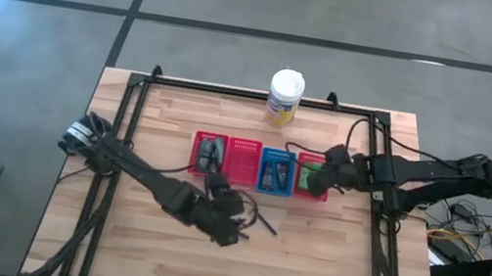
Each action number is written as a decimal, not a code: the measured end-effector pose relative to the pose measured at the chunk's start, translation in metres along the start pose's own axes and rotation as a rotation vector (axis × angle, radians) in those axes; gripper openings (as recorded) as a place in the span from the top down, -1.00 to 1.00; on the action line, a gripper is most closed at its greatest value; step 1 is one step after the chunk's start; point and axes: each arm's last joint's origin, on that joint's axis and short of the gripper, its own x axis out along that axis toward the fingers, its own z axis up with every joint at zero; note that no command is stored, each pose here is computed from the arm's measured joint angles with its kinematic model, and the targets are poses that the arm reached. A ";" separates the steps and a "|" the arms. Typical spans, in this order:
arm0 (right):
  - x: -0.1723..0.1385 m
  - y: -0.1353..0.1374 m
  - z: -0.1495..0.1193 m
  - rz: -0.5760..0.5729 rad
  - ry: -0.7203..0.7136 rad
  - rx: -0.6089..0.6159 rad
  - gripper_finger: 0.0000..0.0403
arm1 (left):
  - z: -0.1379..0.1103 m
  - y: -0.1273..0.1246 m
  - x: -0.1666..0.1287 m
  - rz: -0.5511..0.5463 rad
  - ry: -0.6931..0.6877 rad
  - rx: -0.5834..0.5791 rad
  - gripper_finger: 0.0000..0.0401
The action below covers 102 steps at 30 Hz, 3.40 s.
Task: Pick & Place Travel size toiletries
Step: Put the green shampoo into the right red bin, then put the blue razor into the middle left red bin
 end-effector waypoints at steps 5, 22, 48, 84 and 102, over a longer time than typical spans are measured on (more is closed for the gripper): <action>0.013 0.009 -0.005 -0.117 -0.058 -0.141 0.53 | -0.016 -0.003 -0.010 0.123 0.010 -0.012 -0.53; 0.068 0.038 -0.031 -0.318 0.063 -0.347 -0.27 | -0.062 -0.001 -0.008 0.075 0.260 0.074 -0.52; 0.004 0.049 -0.023 -0.056 -0.039 -0.317 -0.67 | -0.033 0.044 0.051 -0.361 0.219 0.335 -0.10; 0.007 0.048 -0.024 -0.065 -0.040 -0.302 -0.32 | -0.058 0.038 0.092 -0.348 0.270 0.393 0.13; 0.007 0.048 -0.024 -0.067 -0.040 -0.307 -0.18 | -0.074 0.045 0.093 -0.313 0.321 0.363 0.53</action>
